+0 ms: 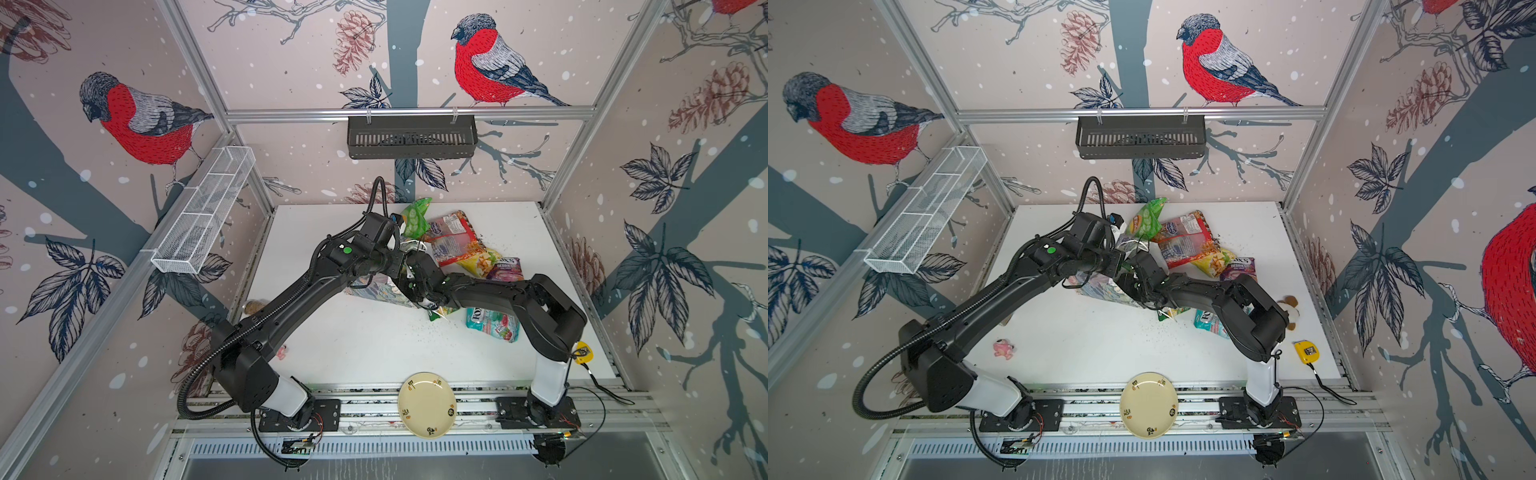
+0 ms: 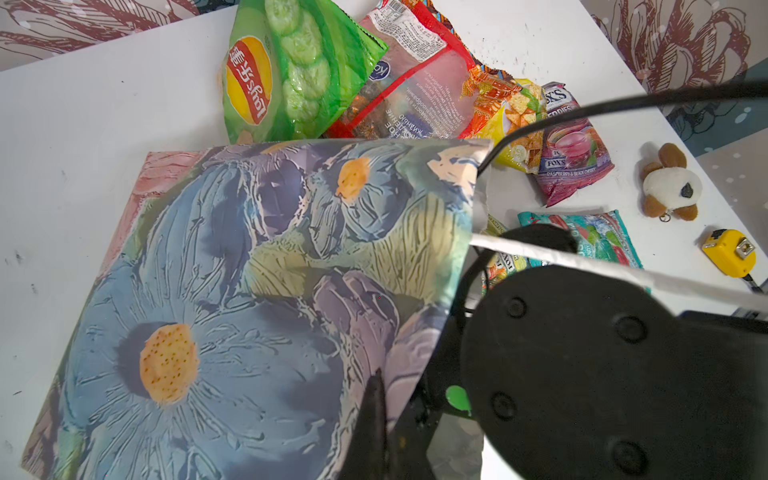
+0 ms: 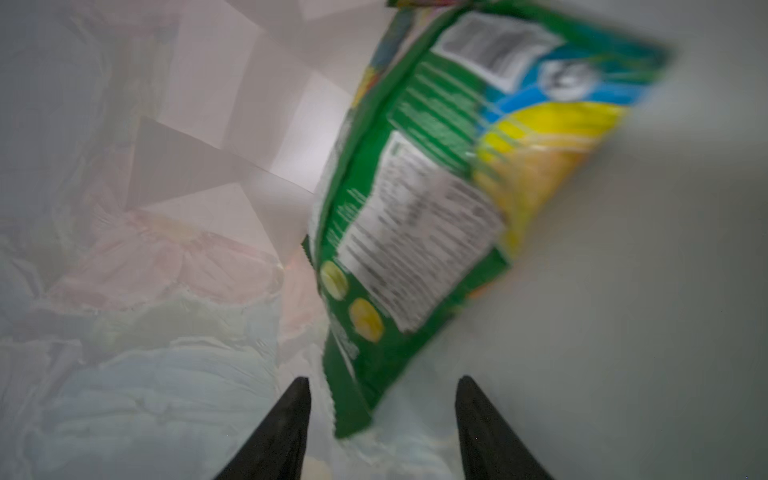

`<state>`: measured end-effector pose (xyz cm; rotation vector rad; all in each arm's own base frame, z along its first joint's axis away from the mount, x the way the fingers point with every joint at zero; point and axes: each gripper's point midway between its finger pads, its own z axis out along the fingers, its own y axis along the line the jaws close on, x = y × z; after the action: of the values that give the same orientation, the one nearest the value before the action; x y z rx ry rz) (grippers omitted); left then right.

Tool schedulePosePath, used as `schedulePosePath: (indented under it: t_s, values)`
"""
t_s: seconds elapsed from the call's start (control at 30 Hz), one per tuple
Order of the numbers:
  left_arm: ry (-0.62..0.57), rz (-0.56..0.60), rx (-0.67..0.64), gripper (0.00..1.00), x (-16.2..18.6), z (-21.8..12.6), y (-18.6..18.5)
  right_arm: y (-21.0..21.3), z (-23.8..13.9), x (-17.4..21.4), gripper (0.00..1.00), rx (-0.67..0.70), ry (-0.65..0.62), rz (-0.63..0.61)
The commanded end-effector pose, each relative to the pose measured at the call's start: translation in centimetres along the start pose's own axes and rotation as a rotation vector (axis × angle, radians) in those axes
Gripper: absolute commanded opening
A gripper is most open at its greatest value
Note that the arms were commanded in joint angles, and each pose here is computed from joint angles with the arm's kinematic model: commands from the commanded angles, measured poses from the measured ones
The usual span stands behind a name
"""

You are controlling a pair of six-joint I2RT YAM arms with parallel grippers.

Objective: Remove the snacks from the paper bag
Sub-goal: 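Lower the open right gripper into the bag toward the green Fox's packet, then close the right gripper on the green Fox's spring tea packet's bottom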

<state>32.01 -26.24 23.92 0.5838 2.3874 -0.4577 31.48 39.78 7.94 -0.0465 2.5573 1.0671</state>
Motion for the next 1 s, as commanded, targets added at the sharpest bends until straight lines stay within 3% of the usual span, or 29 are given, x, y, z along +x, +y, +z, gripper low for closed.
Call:
schedulePosePath:
  t_s: [0.0, 0.3, 0.53, 0.6, 0.77, 0.97]
  values:
    - [0.016, -0.027, 0.047, 0.0, 0.4, 0.4, -0.8, 1.7, 0.7, -0.6, 0.58, -0.066, 0.016, -0.031]
    - [0.005, -0.035, 0.063, 0.0, 0.2, 0.2, -1.1, 0.6, 3.7, -0.2, 0.57, -0.028, 0.076, -0.045]
    - [0.011, -0.032, 0.054, 0.0, 0.7, 0.4, -0.8, 0.3, 4.1, 0.0, 0.26, -0.027, 0.091, -0.061]
    - [0.016, -0.03, 0.047, 0.0, 0.9, 0.6, -0.7, 0.3, 3.9, -0.1, 0.21, -0.028, 0.091, -0.067]
    - [0.048, -0.027, -0.039, 0.0, 2.0, 1.2, 1.0, 0.5, 3.3, -0.3, 0.02, -0.034, 0.085, -0.09]
    - [0.124, 0.014, -0.225, 0.0, 4.1, 1.1, 4.5, 1.2, 1.8, -1.0, 0.0, -0.047, 0.048, -0.122]
